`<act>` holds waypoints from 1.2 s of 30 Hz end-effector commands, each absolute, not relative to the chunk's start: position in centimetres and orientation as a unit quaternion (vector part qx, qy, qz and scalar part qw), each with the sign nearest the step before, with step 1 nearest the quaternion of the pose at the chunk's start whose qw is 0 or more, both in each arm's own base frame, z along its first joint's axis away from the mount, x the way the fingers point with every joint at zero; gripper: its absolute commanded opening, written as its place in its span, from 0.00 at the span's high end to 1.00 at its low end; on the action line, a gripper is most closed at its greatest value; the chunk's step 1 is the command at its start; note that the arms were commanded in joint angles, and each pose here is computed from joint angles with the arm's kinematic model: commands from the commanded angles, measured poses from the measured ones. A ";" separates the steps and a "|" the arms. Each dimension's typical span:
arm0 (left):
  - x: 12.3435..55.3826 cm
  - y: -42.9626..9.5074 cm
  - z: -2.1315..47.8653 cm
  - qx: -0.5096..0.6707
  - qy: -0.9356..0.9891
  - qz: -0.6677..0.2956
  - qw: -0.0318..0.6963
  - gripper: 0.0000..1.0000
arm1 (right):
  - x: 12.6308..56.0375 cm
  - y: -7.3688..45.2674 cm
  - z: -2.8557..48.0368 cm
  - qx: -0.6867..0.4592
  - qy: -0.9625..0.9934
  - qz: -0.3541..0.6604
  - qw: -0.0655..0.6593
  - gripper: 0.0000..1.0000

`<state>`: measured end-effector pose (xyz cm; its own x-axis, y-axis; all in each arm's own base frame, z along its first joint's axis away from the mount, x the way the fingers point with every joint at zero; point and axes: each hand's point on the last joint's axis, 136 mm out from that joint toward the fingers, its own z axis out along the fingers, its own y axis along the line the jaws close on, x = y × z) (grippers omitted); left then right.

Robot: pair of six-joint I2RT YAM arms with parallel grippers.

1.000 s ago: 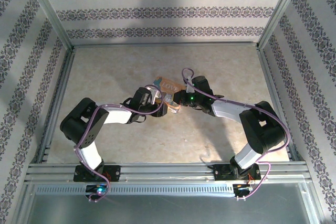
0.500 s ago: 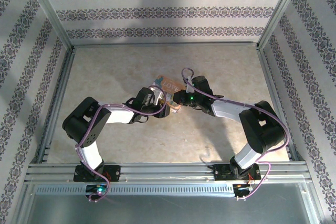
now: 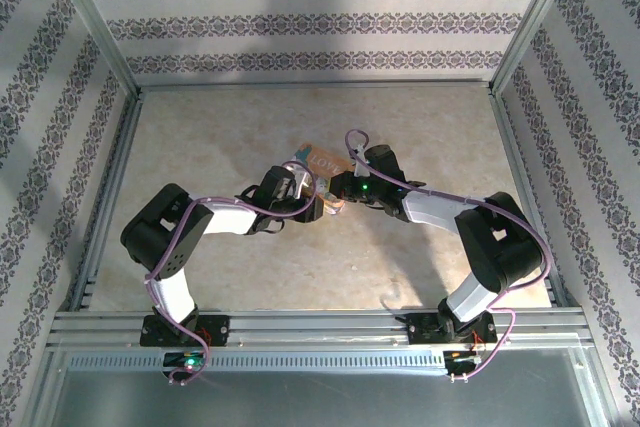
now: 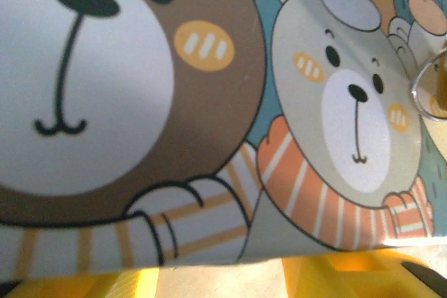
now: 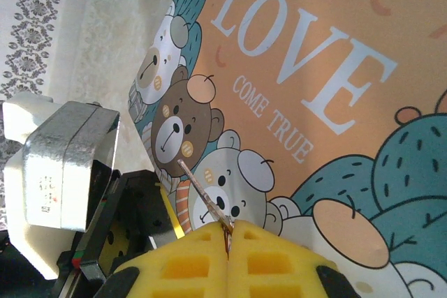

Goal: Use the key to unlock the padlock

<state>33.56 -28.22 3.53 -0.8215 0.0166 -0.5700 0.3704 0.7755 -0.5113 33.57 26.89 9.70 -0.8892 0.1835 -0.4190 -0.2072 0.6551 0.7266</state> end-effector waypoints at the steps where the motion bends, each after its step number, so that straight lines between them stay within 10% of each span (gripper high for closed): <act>1: 35.1 -29.8 5.3 0.092 0.885 -0.344 0.301 0.56 | 32.4 27.0 7.8 0.002 0.892 0.403 0.204 1.00; 36: 34.0 -31.4 7.9 -0.001 0.861 -0.446 0.245 0.76 | 24.4 22.6 9.1 -0.162 0.883 0.304 0.319 1.00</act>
<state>33.76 -30.02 5.29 -0.8925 -0.1987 -0.4050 0.1773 0.6711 -0.7199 24.68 23.20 10.09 -0.7819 -0.0313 -0.6227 -0.4439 0.7292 0.5208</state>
